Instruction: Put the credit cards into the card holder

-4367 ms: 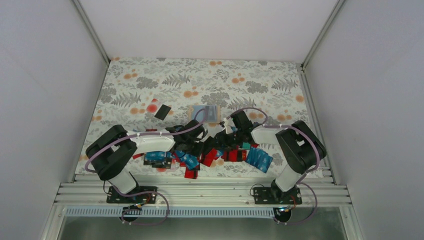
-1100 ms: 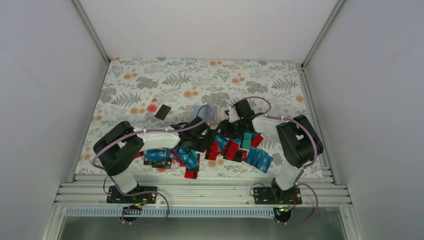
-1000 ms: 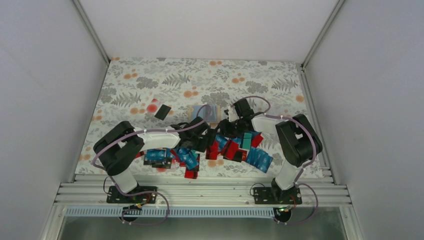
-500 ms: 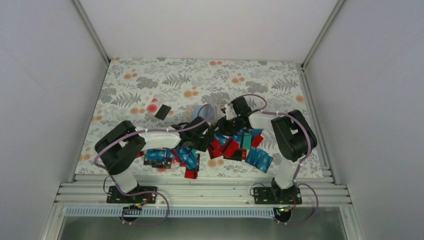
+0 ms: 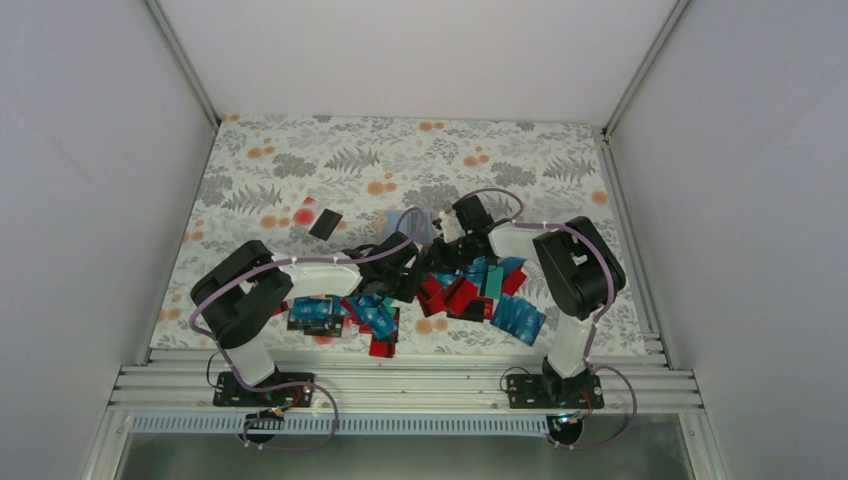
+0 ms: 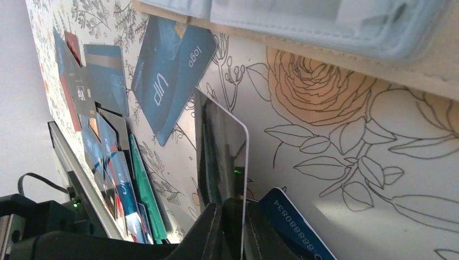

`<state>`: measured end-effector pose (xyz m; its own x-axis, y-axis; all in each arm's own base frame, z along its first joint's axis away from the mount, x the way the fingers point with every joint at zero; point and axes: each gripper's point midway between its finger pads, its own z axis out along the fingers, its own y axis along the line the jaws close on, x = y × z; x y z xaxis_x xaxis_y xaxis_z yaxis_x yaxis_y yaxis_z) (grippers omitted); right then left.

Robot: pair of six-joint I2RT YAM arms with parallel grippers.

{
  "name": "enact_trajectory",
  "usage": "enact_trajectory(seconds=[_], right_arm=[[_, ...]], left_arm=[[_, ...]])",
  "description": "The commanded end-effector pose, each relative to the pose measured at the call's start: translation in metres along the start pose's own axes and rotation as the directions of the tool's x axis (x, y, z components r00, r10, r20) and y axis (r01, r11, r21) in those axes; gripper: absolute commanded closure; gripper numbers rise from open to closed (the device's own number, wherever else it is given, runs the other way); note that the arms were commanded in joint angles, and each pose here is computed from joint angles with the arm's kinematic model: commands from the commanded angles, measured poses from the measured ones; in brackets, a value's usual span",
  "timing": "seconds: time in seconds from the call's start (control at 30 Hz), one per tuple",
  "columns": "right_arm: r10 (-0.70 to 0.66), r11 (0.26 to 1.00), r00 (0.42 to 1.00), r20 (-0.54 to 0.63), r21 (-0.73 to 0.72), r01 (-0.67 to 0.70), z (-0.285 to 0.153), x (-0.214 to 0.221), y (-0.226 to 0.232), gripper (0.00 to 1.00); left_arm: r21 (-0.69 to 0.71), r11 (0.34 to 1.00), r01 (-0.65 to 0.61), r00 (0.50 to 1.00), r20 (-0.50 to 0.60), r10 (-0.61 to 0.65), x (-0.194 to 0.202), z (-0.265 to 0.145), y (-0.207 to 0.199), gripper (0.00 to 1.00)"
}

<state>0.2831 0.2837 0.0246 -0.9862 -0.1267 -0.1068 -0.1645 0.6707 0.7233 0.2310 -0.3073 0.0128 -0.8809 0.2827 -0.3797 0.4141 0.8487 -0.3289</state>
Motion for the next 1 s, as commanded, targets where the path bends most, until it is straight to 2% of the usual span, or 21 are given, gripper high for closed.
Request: enact_trajectory(seconds=[0.0,0.3,0.47,0.57,0.6,0.77,0.97], right_arm=[[-0.031,0.999,0.999,-0.009,0.013,0.031,0.005,0.0,0.003,0.92],[-0.068,0.996,0.997,0.044,0.059,0.066,-0.002,-0.015,0.004,0.95],[-0.155,0.988,0.985,0.076,0.013,0.154,-0.023,-0.012,0.025,0.96],[-0.204,0.978,0.974,0.094,-0.024,0.207,-0.034,-0.007,0.035,0.96],[-0.218,0.974,0.971,0.097,-0.041,0.223,-0.036,-0.004,0.037,0.96],[-0.284,0.946,0.951,0.124,-0.122,0.299,-0.05,0.006,0.055,0.95],[-0.349,0.903,0.921,0.175,-0.2,0.381,-0.069,0.01,0.084,0.96]], left_arm=[[-0.132,0.991,-0.001,0.979,-0.2,-0.026,0.063,0.018,0.043,0.97],[-0.139,0.99,0.005,0.983,-0.183,-0.031,0.057,0.01,0.041,0.98],[-0.126,0.992,0.031,0.999,-0.038,-0.036,0.024,-0.032,0.033,0.95],[-0.088,0.995,0.052,0.995,0.085,-0.045,-0.002,-0.064,0.029,0.88],[-0.072,0.996,0.057,0.991,0.124,-0.048,-0.01,-0.074,0.029,0.83],[0.089,0.996,0.031,0.949,0.31,-0.057,-0.051,-0.116,0.025,0.66],[0.231,0.97,-0.072,0.919,0.393,-0.025,-0.07,-0.126,0.015,0.58]])
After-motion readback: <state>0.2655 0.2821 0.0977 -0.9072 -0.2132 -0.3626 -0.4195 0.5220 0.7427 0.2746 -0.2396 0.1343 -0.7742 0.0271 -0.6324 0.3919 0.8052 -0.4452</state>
